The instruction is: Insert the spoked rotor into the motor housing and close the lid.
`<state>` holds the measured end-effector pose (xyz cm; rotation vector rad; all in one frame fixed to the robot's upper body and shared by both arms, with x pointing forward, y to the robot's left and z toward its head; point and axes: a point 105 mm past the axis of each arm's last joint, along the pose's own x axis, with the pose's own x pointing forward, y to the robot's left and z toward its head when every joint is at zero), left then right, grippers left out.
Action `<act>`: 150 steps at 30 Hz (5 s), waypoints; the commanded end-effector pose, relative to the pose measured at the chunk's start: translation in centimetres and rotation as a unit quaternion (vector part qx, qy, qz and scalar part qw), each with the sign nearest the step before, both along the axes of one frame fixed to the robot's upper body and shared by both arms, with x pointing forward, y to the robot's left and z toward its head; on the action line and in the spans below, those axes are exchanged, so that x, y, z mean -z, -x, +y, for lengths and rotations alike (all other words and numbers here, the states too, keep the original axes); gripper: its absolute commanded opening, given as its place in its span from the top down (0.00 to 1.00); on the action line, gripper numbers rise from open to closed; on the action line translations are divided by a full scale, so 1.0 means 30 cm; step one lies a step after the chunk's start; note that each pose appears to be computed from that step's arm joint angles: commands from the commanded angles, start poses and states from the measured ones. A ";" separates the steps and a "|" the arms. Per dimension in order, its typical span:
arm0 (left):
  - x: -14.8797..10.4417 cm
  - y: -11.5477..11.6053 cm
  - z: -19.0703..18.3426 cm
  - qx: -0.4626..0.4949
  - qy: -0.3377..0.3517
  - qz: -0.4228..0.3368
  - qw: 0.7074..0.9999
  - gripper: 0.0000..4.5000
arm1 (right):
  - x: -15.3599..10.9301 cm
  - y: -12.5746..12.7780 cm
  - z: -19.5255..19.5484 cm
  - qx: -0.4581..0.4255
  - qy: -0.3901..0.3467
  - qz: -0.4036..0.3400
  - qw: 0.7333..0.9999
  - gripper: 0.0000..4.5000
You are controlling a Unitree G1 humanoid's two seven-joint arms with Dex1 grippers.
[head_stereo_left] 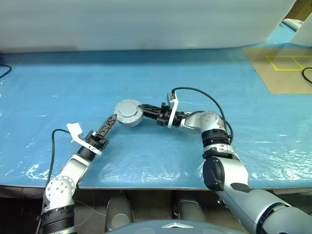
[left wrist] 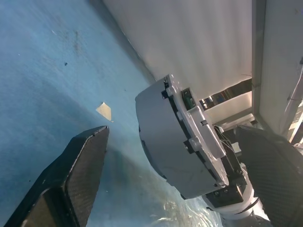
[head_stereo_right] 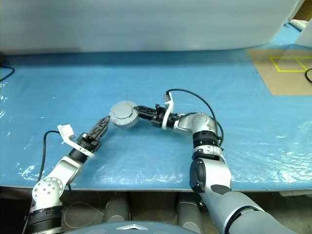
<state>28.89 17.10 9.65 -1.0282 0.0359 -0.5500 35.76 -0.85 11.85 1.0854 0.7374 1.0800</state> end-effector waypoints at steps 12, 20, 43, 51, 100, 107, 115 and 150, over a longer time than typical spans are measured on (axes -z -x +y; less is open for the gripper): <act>-0.031 -0.038 -0.076 0.035 0.044 -0.006 0.998 0.00 | -0.098 0.027 0.051 -0.039 -0.042 -0.053 0.997 0.72; -0.037 -0.058 -0.089 0.037 0.080 -0.005 0.996 0.27 | -0.091 0.039 0.060 -0.046 -0.037 -0.058 0.997 0.72; -0.026 -0.056 -0.147 0.053 0.101 -0.002 0.993 0.40 | -0.092 0.001 0.052 -0.015 -0.034 -0.067 0.997 0.57; -0.068 -0.096 -0.074 -0.017 0.154 -0.028 0.988 0.40 | -0.122 -0.028 0.035 0.013 -0.058 -0.065 0.996 0.15; 0.020 -0.262 0.498 -0.395 -0.033 0.007 0.918 0.34 | -0.130 -0.012 0.043 0.002 -0.061 -0.084 0.995 0.14; 0.041 -0.219 0.572 -0.466 -0.027 0.025 0.884 0.01 | -0.127 -0.014 0.049 0.001 -0.056 -0.086 0.995 0.14; 0.057 -0.140 0.660 -0.571 -0.056 0.051 0.817 0.01 | -0.119 -0.012 0.053 -0.003 -0.050 -0.090 0.995 0.14; -0.110 -0.025 0.034 0.003 -0.397 -0.265 0.879 0.00 | -0.056 -0.009 -0.091 0.063 0.228 -0.580 0.779 0.01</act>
